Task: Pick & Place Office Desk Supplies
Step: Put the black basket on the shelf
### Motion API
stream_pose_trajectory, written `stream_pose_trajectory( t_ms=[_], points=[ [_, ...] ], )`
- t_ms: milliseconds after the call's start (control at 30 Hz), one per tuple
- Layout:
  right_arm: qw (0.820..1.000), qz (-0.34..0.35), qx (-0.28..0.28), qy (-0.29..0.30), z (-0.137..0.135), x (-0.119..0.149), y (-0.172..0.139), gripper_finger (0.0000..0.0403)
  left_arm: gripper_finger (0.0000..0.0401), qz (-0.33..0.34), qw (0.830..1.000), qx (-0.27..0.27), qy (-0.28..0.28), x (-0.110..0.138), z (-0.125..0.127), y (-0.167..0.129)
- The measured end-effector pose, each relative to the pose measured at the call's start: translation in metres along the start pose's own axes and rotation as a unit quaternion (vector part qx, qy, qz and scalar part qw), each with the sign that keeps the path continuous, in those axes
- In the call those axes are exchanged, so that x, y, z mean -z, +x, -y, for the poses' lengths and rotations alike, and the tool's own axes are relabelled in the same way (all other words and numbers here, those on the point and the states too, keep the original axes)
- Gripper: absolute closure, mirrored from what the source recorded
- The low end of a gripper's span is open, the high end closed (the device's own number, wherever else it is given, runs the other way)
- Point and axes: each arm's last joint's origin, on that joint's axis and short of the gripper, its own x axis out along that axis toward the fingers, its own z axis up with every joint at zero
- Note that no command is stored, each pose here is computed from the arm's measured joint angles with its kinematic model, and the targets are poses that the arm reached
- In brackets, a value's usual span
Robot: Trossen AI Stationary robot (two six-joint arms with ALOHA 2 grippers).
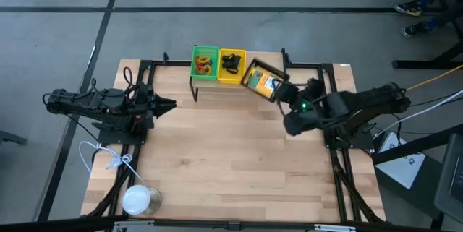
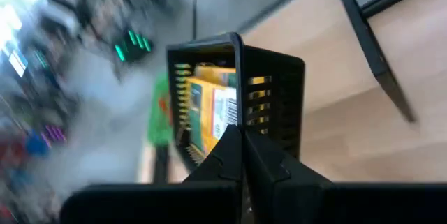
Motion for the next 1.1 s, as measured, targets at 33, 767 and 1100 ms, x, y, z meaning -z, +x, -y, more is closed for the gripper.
stream_pose_trajectory(
  t_ms=[33,767,1100],
  points=[
    [0.999,0.020,-0.008,0.024,0.005,0.005,0.004,0.0402,0.0319,0.000,1.000,0.000,-0.005,0.000,0.000,0.000],
    [0.952,0.218,-0.090,0.194,-0.005,0.050,0.106,0.0402,0.0319,0.035,0.999,-0.004,-0.042,-0.005,0.002,0.000],
    [0.938,0.234,-0.081,0.243,-0.008,0.065,0.153,0.0402,0.0319,-0.007,0.997,0.061,-0.039,-0.003,0.006,0.000]
  ],
)
